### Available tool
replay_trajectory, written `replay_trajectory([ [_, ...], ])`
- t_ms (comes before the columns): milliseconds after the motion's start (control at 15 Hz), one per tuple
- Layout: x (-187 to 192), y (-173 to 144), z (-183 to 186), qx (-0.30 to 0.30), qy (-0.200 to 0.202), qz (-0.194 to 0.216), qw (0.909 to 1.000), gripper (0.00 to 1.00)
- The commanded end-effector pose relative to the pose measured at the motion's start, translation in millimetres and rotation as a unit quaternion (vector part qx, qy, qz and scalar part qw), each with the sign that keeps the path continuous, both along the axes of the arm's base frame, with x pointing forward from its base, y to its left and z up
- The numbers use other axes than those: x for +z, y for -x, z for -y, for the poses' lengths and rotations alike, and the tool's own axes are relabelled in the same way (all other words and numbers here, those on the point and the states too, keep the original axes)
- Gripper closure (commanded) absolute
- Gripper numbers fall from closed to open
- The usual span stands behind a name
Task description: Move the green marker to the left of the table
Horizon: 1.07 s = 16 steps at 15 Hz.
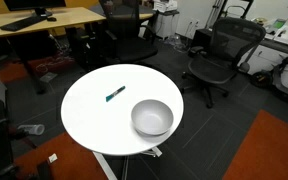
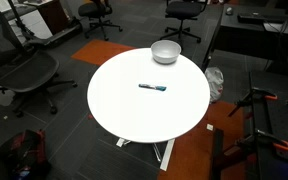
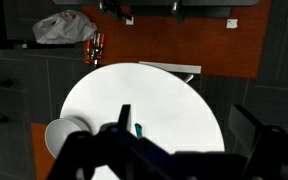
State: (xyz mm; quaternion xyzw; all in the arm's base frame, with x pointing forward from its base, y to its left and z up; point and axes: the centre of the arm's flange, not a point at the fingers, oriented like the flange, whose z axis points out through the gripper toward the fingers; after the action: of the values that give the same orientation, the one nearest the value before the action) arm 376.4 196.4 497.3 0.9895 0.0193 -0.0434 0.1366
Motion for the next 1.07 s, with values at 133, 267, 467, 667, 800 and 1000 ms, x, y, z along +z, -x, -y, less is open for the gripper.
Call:
replay_trajectory([
  [133, 0, 0, 0, 0.000, 0.000, 0.000, 1.0000, 0.00],
  [267, 0, 0, 0, 0.000, 0.000, 0.000, 1.0000, 0.00],
  [467, 0, -10, 5, 0.000, -0.007, 0.008, 0.9999, 0.00],
  [667, -2, -30, 19, 0.002, -0.012, 0.025, 0.9996, 0.00],
  [800, -7, -45, 30, 0.006, -0.011, 0.043, 0.9990, 0.00],
  [1000, -19, -67, 44, 0.004, -0.016, 0.066, 0.9977, 0.00],
])
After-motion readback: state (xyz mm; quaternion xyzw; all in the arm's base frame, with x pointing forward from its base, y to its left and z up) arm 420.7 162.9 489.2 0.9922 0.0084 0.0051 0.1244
